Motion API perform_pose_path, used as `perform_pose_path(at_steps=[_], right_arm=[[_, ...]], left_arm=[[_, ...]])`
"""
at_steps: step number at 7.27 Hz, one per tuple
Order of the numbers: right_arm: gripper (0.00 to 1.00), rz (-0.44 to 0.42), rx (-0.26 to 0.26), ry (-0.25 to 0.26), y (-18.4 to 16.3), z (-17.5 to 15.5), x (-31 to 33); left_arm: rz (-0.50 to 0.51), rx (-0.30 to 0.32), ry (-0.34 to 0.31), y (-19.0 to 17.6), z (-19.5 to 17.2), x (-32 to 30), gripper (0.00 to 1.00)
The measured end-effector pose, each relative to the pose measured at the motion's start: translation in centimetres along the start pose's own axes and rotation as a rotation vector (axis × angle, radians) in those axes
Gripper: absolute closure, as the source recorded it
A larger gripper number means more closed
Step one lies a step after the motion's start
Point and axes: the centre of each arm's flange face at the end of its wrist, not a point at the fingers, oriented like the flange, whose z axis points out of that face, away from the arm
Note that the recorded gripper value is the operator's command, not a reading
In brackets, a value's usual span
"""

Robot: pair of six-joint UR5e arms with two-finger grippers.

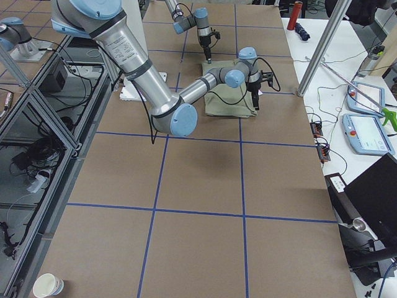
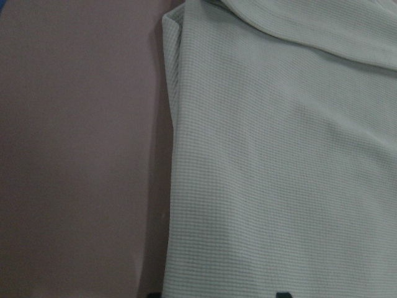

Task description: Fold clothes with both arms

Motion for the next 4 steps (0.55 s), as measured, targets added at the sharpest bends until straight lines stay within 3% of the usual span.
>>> perform_pose_path(at_steps=[1,3,4], right_arm=[[0.0,0.001,0.001,-0.001,0.02,-0.08,0.02],[0.0,0.002,0.004,-0.004,0.17,-0.29,0.22],[0.0,0.002,0.004,-0.004,0.22,-0.32,0.29]], left_arm=[[0.001,-0.005,-0.003,0.21,0.05,-0.13,0.32],[0.002,-0.013,-0.003,0.62,0.12,-0.08,0.46],[0.002,-0.018,-0.001,0.96,0.21,0.05,0.47]])
